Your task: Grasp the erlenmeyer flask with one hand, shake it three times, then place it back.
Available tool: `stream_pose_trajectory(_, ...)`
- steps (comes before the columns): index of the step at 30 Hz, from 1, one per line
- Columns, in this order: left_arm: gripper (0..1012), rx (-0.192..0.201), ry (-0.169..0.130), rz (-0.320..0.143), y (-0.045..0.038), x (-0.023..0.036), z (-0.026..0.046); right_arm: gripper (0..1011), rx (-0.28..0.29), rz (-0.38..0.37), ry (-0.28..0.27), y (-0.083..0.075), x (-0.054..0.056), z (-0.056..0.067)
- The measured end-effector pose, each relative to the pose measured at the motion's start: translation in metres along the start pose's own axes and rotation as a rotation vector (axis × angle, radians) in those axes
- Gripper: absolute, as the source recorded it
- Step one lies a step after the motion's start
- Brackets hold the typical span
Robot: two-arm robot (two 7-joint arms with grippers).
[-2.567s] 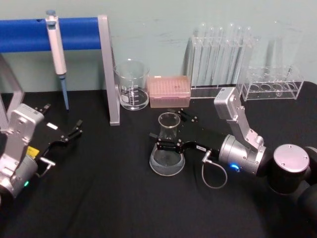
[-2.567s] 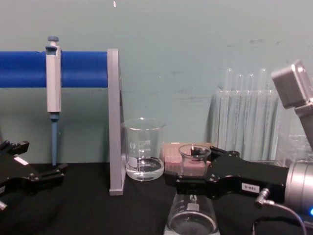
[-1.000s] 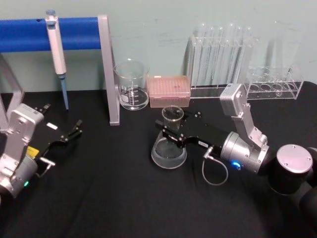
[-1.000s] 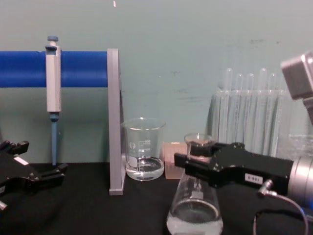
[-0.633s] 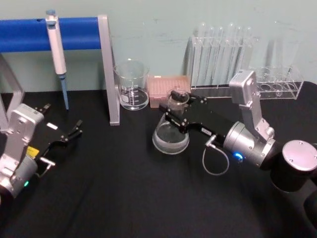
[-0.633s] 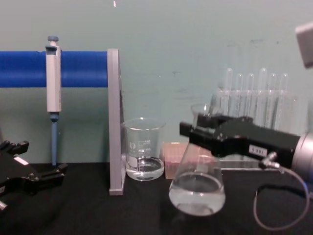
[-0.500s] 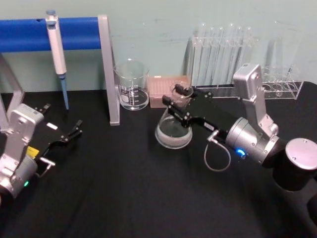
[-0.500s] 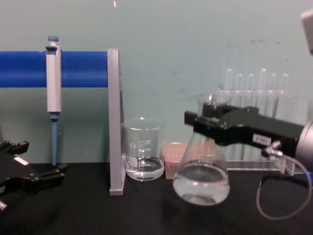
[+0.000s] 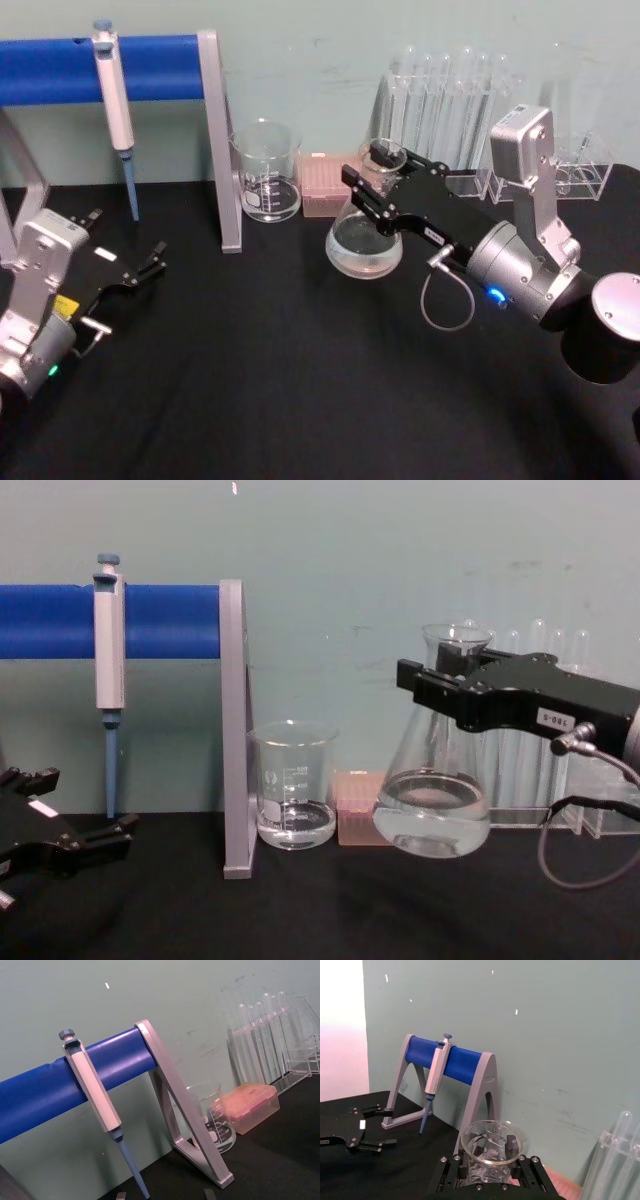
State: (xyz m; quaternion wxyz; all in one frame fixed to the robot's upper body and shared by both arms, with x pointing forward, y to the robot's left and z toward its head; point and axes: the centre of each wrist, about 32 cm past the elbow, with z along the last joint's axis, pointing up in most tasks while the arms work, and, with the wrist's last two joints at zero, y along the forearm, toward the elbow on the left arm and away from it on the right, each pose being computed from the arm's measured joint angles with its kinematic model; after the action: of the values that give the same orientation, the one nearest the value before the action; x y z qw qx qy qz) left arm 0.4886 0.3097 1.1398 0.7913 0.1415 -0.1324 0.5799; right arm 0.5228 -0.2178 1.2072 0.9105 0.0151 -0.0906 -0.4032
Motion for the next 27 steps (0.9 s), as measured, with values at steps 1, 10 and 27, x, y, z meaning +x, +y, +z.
stream_pose_trajectory(1, 1001, 0.0, 0.0, 0.0, 0.0, 0.0, 0.0, 451, 0.0, -0.002, 0.0, 0.0001, 0.0001, -0.0001)
stream_pose_trajectory(10, 1001, 0.0, 0.0, 0.0, 0.0, 0.0, 0.0, 451, -0.012, -0.02, 0.01, 0.0, 0.003, -0.0048)
stream_pose_trajectory(27, 1001, 0.0, 0.0, 0.0, 0.0, 0.0, 0.0, 451, -0.013, -0.005, 0.015, 0.0026, 0.0049, -0.007)
